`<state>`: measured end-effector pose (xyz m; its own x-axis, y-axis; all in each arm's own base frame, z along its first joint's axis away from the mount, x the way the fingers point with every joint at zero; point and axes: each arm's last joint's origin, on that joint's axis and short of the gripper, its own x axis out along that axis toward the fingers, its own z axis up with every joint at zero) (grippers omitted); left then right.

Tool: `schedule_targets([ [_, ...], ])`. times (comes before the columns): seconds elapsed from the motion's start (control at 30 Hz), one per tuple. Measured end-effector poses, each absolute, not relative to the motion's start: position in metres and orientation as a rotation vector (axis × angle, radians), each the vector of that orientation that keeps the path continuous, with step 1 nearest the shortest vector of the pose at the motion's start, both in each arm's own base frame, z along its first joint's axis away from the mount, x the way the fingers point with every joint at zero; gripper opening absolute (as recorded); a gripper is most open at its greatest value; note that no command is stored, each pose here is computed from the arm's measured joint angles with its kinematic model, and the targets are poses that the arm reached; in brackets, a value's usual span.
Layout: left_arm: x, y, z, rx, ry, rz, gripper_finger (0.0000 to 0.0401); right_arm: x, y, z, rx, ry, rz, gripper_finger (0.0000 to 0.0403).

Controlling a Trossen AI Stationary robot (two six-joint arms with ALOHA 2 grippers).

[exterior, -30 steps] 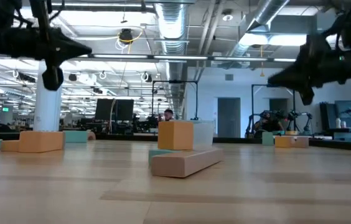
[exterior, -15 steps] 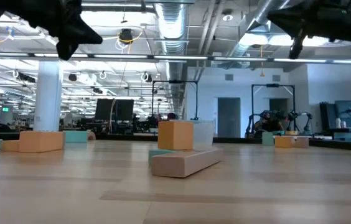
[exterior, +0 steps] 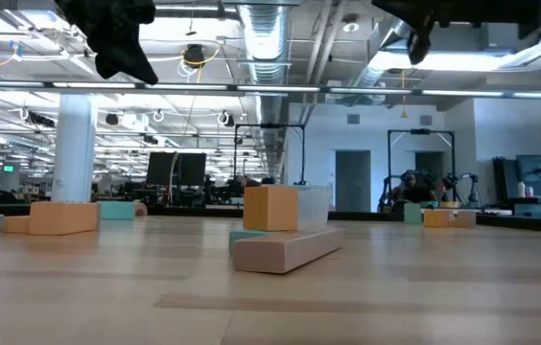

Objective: Sort & place blocks by color
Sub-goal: Put the orange block into the transparent white bin

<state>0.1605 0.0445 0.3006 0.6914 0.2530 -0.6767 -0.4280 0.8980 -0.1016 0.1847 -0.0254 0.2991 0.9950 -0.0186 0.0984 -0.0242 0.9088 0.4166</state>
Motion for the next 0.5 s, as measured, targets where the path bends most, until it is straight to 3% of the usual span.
schedule_targets([
  [0.17,0.156,0.035,0.297,-0.409,0.782,0.423,0.0,0.216,-0.018,0.306,0.331,-0.009,0.058,0.0054],
  [0.33,0.146,0.023,0.286,-0.829,0.93,0.506,0.0,0.247,-0.023,0.302,0.304,0.12,0.031,0.0054],
  [0.5,0.153,0.01,0.285,-0.981,0.972,0.412,0.0002,0.272,-0.031,0.29,0.318,0.239,-0.002,0.0054],
])
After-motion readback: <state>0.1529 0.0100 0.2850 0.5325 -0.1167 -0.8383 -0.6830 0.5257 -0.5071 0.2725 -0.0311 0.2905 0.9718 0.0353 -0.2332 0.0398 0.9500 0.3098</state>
